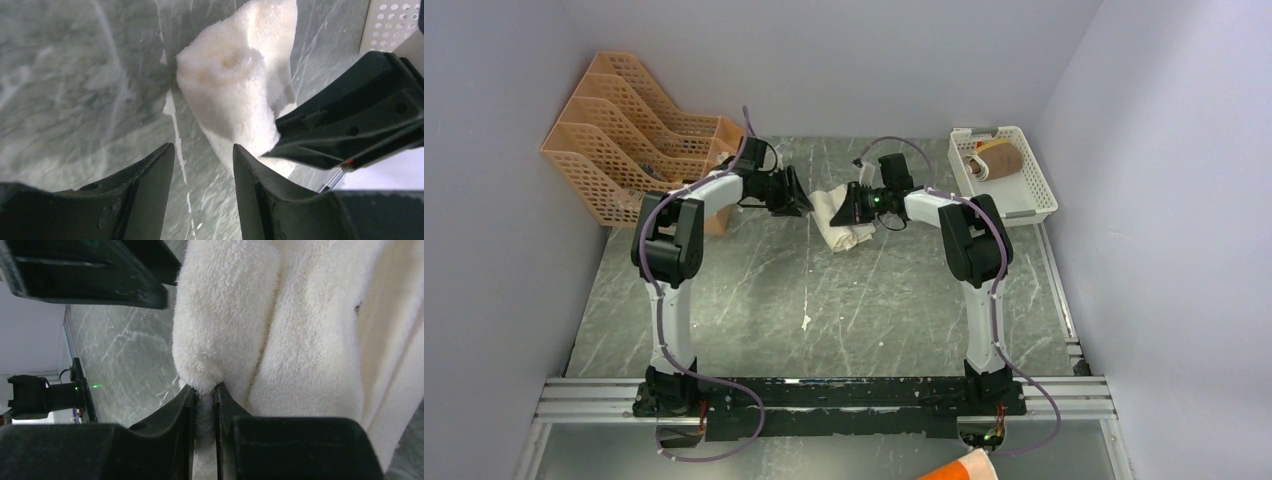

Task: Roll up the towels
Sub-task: Roll the towel at the center of the board.

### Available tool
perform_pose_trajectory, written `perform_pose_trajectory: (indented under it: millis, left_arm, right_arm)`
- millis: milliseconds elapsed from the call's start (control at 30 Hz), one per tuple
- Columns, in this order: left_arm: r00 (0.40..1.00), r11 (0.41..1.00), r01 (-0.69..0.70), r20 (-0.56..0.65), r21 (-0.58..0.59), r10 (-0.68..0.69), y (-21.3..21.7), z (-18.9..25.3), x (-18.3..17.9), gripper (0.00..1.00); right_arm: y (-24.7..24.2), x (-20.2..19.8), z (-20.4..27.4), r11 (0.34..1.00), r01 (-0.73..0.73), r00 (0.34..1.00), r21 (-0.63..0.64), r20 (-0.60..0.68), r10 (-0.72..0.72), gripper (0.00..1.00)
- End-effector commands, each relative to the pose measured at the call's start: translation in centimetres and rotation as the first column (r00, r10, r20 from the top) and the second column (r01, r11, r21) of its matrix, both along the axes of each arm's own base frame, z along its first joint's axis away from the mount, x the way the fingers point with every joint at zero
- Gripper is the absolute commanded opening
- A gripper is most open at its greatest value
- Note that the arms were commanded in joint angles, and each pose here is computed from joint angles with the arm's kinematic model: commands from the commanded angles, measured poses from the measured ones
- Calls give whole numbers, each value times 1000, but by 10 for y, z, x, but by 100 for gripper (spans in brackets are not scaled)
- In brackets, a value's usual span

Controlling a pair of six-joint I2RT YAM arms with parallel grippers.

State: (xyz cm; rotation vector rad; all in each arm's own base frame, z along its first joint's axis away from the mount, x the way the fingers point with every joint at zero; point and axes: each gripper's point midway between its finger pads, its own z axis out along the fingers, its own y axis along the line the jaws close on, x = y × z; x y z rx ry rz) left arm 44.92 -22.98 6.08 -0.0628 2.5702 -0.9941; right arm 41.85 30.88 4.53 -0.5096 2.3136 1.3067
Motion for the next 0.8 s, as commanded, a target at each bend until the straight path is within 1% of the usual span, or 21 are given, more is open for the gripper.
perform_pose_trajectory:
  millis: [0,67,133,200,267,367,400,433,467,633,733,767]
  left_arm:
    - [998,997,4,57,-75,0,-24,11,24,58]
    - [998,996,8,57,-85,-3,-30,8,28,57]
    - [999,996,8,45,-86,-4,-36,1,29,57]
    - [999,996,6,38,-85,-3,-40,-5,28,57]
    - [1000,997,6,28,-78,-3,-42,-11,27,57]
    - [1000,999,6,25,-52,-5,-43,-16,26,57]
    - [1000,999,7,24,-44,-6,-42,-18,26,57]
    - [1000,999,6,22,-38,-5,-42,-18,26,57]
    - [1000,999,5,23,-32,-4,-41,-18,26,57]
    - [1000,1000,9,16,-22,-9,-40,-21,25,57]
    - [1000,1000,13,5,-18,-13,-40,-24,23,57]
    - [1000,1000,14,2,-17,-14,-39,-25,23,57]
  right_arm:
    - [2,-14,-13,1000,-26,997,7,-79,26,16]
    - [-1,-12,-15,1000,-18,997,-24,-72,16,18]
    - [-4,-10,-17,998,-7,999,-70,-52,3,24]
    - [-6,-6,-18,989,8,1000,-148,-11,-10,34]
    - [-7,-4,-15,969,11,999,-247,45,0,47]
    - [-6,-2,-5,921,38,989,-387,148,21,65]
    - [-10,-1,-2,906,53,986,-421,166,19,75]
    - [-3,-4,2,888,57,981,-456,191,35,92]
    - [-1,-4,6,871,71,974,-487,222,45,99]
    - [10,-9,17,738,158,926,-656,358,120,100]
    - [19,-14,17,664,210,895,-717,415,165,100]
    - [18,-13,16,630,243,883,-738,437,171,100]
